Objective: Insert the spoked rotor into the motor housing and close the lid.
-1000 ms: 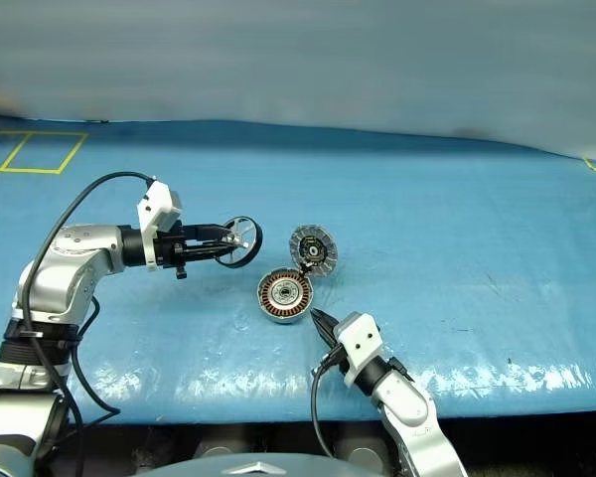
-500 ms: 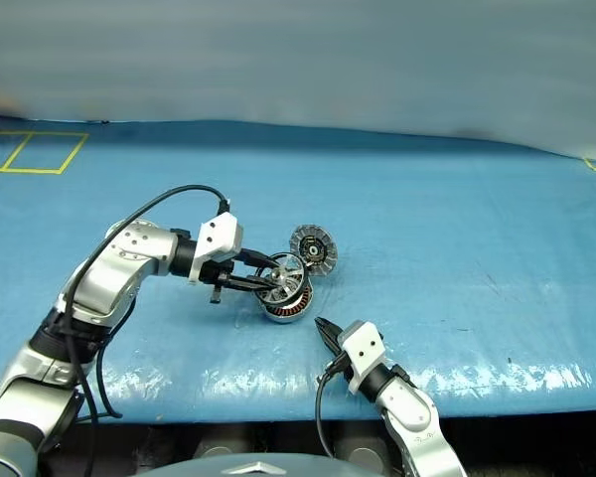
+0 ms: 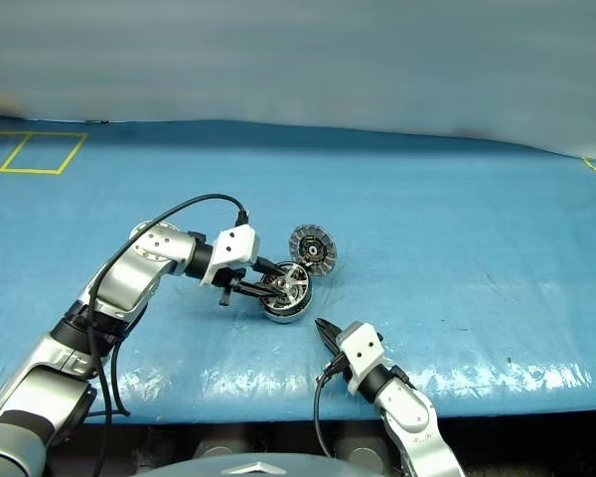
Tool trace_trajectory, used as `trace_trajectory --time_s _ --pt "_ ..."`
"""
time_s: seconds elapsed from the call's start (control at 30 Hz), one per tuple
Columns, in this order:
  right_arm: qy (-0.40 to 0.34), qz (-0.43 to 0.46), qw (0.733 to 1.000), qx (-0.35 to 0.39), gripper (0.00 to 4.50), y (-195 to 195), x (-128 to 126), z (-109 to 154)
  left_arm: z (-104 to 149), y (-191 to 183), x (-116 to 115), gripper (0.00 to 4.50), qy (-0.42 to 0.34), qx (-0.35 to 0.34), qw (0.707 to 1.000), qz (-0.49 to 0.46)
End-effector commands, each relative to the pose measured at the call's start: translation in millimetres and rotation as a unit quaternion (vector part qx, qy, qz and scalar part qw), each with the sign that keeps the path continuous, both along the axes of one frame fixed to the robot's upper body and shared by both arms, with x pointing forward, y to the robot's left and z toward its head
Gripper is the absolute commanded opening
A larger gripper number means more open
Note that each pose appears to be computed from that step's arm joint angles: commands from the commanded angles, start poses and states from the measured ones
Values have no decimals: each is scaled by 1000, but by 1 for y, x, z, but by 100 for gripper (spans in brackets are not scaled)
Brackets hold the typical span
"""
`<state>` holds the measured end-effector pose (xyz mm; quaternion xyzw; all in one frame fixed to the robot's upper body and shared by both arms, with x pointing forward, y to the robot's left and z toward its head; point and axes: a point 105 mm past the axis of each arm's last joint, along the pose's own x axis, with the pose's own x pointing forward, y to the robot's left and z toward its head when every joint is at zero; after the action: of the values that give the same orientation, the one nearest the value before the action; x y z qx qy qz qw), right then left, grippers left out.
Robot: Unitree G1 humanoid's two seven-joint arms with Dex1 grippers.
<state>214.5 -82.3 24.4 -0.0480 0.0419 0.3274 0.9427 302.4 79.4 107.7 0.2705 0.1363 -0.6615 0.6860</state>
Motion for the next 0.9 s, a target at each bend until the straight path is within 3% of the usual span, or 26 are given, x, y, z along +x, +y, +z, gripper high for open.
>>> trace_trajectory --time_s 0.03,0.9 --pt "-18 3 1000 7 0 2 1 8 4 1 3 131 -15 0 1000 2" --pt "-16 5 1000 -5 0 2 2 6 -7 4 7 131 -1 14 1000 20"
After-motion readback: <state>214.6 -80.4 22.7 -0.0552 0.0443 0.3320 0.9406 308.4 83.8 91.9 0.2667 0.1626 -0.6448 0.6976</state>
